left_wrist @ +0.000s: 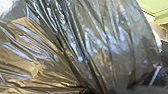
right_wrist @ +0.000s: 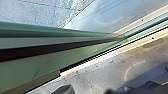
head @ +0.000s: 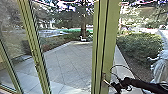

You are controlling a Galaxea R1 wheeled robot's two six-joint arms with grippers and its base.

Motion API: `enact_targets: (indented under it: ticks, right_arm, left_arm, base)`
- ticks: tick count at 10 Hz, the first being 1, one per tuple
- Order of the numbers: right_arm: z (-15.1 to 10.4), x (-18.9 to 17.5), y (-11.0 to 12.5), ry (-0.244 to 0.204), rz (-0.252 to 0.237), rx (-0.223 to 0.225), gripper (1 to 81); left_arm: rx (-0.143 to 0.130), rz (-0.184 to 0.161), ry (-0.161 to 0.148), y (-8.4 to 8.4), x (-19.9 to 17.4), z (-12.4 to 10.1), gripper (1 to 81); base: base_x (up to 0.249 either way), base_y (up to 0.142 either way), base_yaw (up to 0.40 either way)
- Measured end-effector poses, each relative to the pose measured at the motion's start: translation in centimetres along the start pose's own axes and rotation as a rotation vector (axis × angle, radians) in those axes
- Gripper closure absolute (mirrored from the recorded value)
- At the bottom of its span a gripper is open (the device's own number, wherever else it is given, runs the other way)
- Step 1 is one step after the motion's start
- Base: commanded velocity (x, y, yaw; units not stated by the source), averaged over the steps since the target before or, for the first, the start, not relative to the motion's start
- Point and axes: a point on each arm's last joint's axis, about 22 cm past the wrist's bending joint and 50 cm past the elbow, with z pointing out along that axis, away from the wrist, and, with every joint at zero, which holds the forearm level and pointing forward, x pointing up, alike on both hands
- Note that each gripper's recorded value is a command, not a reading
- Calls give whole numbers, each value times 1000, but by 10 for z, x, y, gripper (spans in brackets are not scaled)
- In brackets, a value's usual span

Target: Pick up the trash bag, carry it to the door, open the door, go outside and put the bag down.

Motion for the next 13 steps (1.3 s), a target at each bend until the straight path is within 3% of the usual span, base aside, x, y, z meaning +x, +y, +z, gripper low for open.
enact_targets:
  ticks: [3, 7, 9, 13]
  right_arm:
    - [18, -4, -2, 28, 8, 37, 10]
    - [21, 4, -1, 51, 24, 34, 10]
    - [20, 18, -5, 97, 5, 49, 10]
    - [25, 23, -3, 94, -17, 43, 10]
  left_arm:
    - [2, 0, -2, -1, -1, 0, 811]
    - [12, -10, -15, -5, -16, 0, 811]
    - [17, -12, -21, -7, -21, 0, 811]
    - [13, -23, -40, -3, -32, 1, 811]
  base:
    - [0, 0, 0]
    - [0, 0, 0]
    - [0, 0, 0]
    - [0, 0, 0]
